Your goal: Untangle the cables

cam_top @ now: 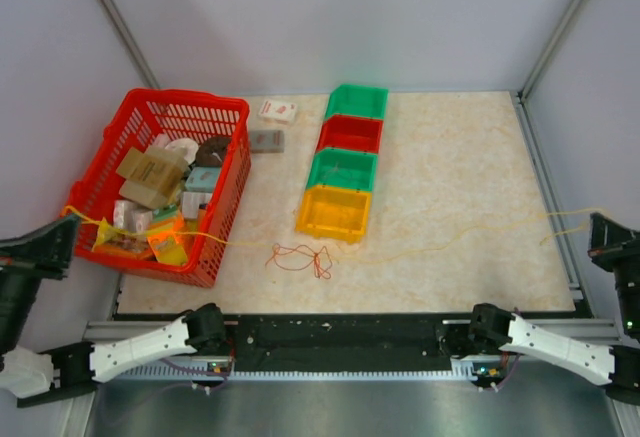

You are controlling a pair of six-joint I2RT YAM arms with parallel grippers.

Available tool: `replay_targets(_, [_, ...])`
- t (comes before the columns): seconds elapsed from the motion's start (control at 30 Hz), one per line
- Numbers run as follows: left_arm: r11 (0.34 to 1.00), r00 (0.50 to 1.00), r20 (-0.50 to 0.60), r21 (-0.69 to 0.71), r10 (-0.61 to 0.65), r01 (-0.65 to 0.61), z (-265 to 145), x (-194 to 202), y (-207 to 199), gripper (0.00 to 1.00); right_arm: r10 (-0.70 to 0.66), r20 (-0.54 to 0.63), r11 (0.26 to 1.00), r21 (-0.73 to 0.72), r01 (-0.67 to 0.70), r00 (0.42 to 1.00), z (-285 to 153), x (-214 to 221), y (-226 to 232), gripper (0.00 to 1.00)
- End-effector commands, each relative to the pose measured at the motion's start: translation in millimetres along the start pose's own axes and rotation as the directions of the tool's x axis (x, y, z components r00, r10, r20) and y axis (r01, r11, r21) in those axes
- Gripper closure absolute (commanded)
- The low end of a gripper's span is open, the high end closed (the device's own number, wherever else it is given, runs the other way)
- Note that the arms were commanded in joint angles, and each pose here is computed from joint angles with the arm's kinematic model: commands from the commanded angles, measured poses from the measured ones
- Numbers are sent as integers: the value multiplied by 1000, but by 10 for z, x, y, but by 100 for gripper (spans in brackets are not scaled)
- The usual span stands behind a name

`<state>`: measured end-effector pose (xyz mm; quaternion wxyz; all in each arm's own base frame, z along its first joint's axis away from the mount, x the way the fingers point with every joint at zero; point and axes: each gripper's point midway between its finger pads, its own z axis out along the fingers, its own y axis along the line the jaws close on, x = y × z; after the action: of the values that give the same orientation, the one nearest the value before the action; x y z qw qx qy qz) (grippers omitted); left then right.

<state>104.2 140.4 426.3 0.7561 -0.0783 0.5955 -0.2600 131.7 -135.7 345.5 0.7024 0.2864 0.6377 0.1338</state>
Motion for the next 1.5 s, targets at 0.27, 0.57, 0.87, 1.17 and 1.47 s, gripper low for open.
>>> replay_targets(0.27, [855, 792, -461, 499, 401, -142, 574, 2310, -2234, 100, -255, -143, 944, -251, 214, 956, 5, 585, 1221, 100])
replay_targets(0.57, [825, 676, -595, 564, 436, -36, 242, 3374, -2296, 70, -258, -134, 934, -290, 211, 957, -11, 509, 1292, 100])
replay_targets(0.87, [817, 550, -690, 576, 470, 26, 96, 4159, -2462, 3, -229, -158, 921, -355, 161, 960, -72, 545, 1380, 100])
replay_targets(1.17, [800, 405, -713, 594, 573, -86, 244, 4989, -2593, 18, -227, -164, 912, -381, 150, 960, -93, 540, 1456, 100])
replay_targets(1.47, [831, 348, -755, 501, 556, -241, 418, 5327, -2445, 34, -208, -159, 912, -389, 133, 965, -102, 486, 1435, 100])
